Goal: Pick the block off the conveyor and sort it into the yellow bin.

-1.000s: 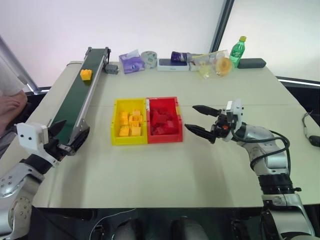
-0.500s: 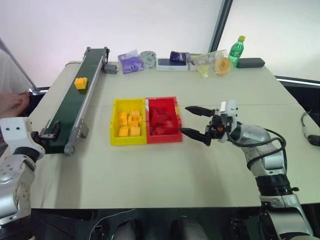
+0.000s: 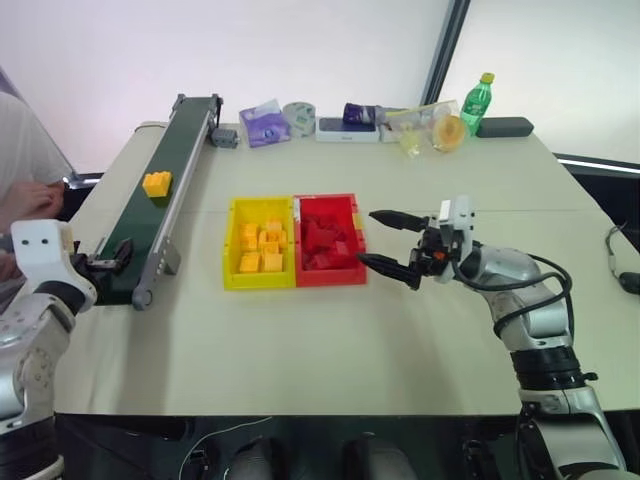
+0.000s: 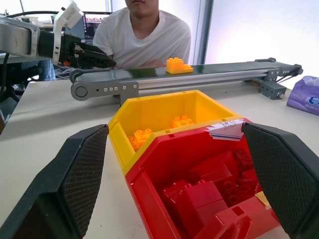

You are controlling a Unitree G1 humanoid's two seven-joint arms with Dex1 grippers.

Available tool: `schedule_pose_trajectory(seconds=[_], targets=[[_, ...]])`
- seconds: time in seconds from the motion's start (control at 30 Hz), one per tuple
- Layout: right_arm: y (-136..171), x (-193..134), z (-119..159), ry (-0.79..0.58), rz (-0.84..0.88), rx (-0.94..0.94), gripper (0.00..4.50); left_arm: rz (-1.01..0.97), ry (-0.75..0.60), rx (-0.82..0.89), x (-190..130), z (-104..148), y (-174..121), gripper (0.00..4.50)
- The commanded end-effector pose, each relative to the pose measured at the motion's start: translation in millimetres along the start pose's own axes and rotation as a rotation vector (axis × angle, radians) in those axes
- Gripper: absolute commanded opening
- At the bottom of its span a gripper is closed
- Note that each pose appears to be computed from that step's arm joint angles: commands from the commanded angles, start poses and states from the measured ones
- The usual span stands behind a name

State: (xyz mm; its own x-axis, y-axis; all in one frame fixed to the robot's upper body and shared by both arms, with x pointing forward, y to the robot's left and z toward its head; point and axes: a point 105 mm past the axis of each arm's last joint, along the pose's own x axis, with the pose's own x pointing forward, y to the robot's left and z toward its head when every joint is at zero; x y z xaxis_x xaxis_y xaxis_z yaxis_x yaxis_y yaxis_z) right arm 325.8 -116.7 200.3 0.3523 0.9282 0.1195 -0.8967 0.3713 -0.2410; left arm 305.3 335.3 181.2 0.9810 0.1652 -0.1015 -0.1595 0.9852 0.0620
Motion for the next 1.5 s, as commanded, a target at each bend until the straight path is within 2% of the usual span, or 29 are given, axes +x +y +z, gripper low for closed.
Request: schedule_pose_trajectory(seconds=[0.03,0.6,1.03,1.13,1.23,1.3,1.5], targets=[[0,4,16,-0.040,0.010,-0.055,4.43,-0.038,0.016,-0.003,1,7,-5,4.50],[1,3,15,-0.040,-0.005,-0.059,4.43,-0.038,0.001,-0.017,13,14,-5,4.50],[1,2,17,-0.044,-0.014,-0.067,4.43,-0.085,0.034,-0.040,18,2,-18,4.50],[1,2,18,-0.044,-0.016,-0.069,4.50,-0.101,0.066,-0.087,17,-6,-21,3.66],[-1,1,19,-0.044,-0.020,-0.071,4.50,-0.100,0.066,-0.120,17,-9,-22,2.11],[-2,1,19,-0.046,-0.023,-0.071,4.50,-0.082,0.041,-0.109,16,-5,-19,1.32],[-3,1,17,-0.043,-0.027,-0.069,4.50,-0.084,-0.031,-0.109,13,14,-18,1.37]])
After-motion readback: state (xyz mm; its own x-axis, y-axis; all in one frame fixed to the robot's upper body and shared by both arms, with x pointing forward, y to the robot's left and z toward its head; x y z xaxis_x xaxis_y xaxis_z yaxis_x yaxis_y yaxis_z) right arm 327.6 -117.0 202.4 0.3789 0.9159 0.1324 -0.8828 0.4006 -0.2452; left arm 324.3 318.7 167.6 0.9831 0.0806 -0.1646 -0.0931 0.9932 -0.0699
